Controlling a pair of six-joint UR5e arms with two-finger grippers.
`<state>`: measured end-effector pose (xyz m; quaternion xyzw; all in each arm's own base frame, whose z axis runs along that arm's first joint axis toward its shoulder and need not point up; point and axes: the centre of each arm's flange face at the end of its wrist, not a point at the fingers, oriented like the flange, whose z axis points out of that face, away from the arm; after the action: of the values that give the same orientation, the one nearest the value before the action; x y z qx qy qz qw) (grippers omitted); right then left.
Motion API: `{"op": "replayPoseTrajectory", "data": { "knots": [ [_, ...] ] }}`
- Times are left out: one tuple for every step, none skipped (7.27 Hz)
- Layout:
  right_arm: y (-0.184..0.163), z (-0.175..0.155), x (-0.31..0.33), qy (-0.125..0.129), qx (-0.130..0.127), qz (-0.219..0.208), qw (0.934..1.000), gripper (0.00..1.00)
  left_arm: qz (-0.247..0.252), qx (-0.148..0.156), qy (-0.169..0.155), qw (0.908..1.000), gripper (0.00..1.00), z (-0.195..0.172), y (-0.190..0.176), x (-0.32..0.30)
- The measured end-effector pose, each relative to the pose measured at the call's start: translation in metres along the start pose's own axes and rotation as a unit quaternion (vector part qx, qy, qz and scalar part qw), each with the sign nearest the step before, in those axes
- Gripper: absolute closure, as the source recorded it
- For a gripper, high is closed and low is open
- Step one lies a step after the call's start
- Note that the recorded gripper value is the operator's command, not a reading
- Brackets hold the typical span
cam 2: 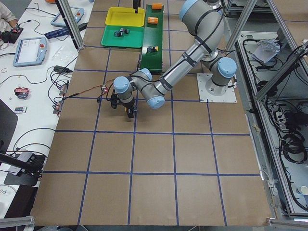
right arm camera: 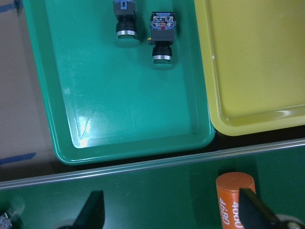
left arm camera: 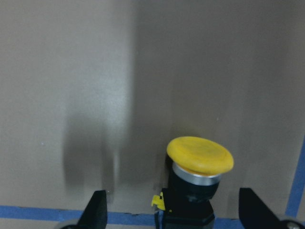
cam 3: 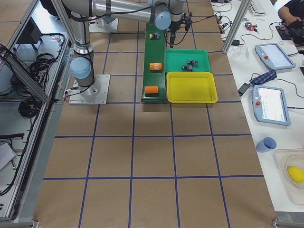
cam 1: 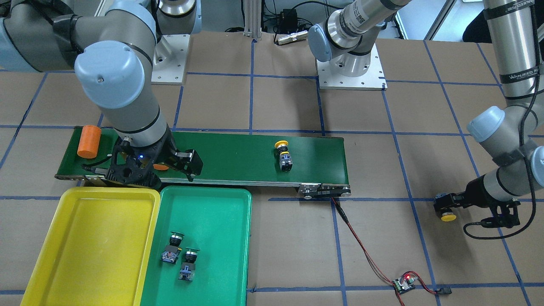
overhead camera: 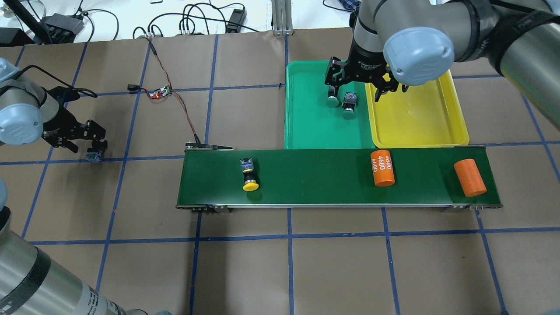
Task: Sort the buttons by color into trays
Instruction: 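Withdraw the left gripper from the conveyor while the right gripper rises over the green tray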
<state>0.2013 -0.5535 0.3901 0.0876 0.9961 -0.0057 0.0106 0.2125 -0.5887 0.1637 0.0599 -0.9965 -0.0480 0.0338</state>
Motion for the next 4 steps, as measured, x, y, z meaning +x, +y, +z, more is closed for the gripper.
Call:
{"op": "replayPoseTrajectory", "data": {
  "knots": [
    [0.004,-0.001,0.001,0.001,-0.004,0.000,1.0000,0.00,0.001,-0.005,-0.008,1.0000,0.78,0.002,0.002,0.000],
    [0.006,-0.001,0.001,0.002,-0.008,0.002,1.0000,0.00,0.004,-0.007,-0.015,0.9999,0.92,0.000,0.003,0.002],
    [0.009,0.000,-0.002,0.002,-0.012,0.008,0.9999,0.00,0.006,-0.008,-0.018,0.9998,0.99,-0.006,0.005,0.005],
    [0.014,0.005,-0.009,0.004,-0.017,0.013,0.9998,0.00,0.009,-0.009,-0.018,0.9998,0.99,-0.011,0.009,0.010]
  ]
}}
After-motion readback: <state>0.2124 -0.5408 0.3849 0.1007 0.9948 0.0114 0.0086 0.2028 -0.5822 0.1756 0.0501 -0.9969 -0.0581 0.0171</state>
